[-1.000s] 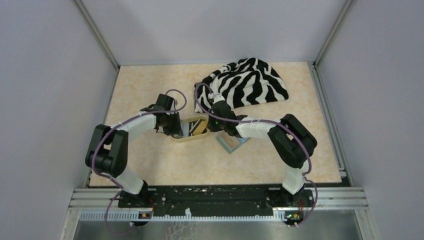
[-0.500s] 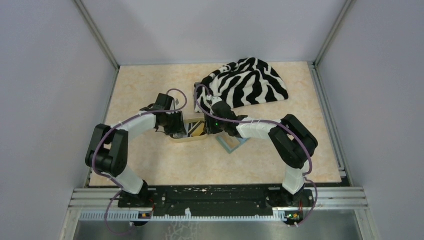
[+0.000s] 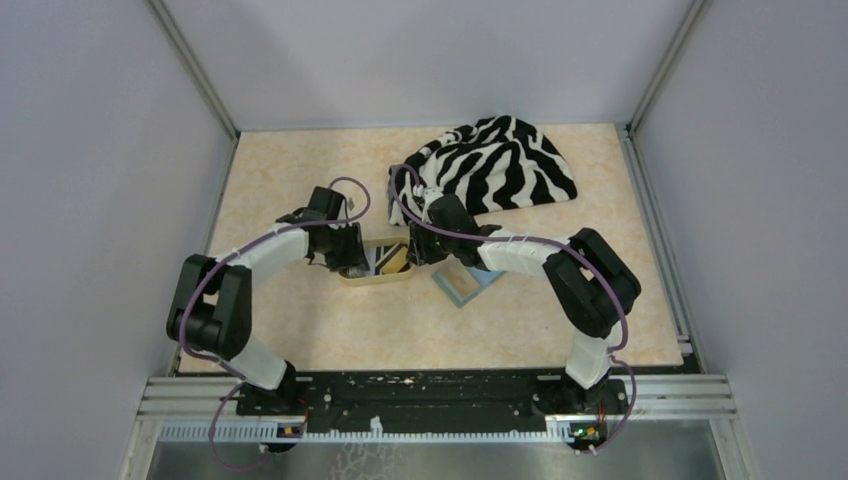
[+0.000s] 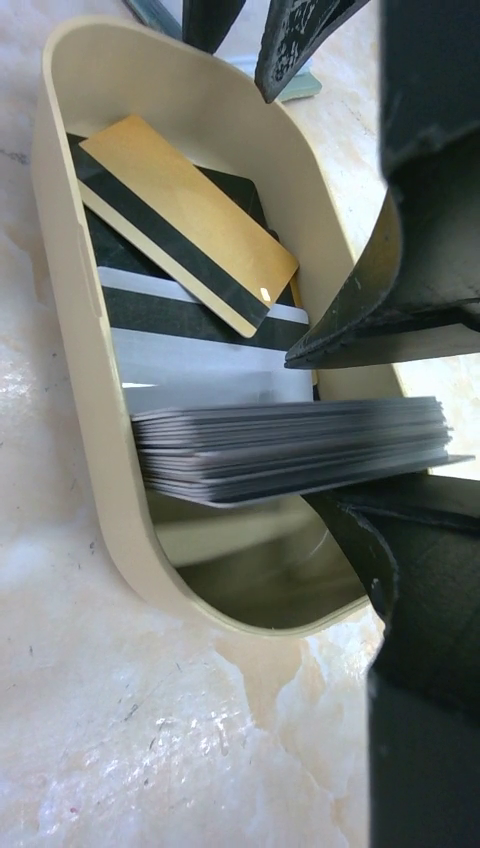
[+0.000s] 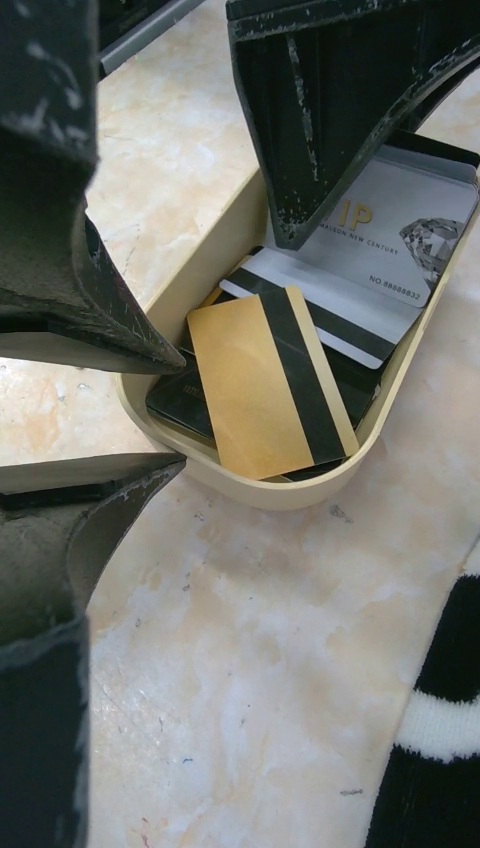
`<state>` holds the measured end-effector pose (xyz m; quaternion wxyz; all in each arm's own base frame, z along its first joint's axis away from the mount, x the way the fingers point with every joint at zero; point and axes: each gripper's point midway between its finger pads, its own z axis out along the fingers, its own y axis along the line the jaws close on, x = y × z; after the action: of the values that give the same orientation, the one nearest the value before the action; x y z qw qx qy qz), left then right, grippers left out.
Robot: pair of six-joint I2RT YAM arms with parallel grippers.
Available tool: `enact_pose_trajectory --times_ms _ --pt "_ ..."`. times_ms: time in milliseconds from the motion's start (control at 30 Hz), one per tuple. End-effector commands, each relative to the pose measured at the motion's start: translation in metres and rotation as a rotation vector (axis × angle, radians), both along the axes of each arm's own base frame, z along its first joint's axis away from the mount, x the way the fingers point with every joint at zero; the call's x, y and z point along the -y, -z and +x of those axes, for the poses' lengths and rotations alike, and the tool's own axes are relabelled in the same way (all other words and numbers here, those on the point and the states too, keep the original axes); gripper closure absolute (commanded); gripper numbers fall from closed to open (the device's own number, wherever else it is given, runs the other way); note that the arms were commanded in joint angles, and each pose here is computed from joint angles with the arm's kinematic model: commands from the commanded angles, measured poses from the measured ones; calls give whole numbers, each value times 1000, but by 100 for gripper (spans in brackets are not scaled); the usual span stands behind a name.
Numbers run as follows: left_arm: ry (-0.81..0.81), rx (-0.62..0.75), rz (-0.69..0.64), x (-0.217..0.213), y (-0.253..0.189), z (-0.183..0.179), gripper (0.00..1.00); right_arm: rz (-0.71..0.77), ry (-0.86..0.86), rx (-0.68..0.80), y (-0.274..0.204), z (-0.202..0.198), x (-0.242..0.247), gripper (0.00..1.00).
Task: Put the credit cards into the card holder
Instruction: Move the storage box to the center of the board, then pick up the credit card from the storage box.
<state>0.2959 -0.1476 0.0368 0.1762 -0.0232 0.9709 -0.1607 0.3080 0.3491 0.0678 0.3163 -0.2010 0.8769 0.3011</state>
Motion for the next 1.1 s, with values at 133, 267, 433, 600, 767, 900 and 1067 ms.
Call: enact_pose_trajectory --times_ms 133,267,433,600,767,900,1067 --pt "-23 38 -48 1 -21 4 57 121 -64 103 -58 9 -23 65" --pt "-32 42 -49 -3 -25 3 57 125 -69 101 -59 8 -23 65" --pt "-46 51 -42 -10 -31 1 57 125 -74 100 -60 8 -23 65" --pt "-54 55 -39 -15 -34 -1 57 124 -78 97 -59 7 -24 65" --pt "-62 53 -39 -20 -33 -5 59 123 -80 96 -60 7 -24 65" --pt "-74 60 -29 -25 -34 -6 61 120 -90 87 -57 6 -24 65" --pt "-85 54 -11 -31 -33 -9 64 115 -93 82 -55 5 -25 65"
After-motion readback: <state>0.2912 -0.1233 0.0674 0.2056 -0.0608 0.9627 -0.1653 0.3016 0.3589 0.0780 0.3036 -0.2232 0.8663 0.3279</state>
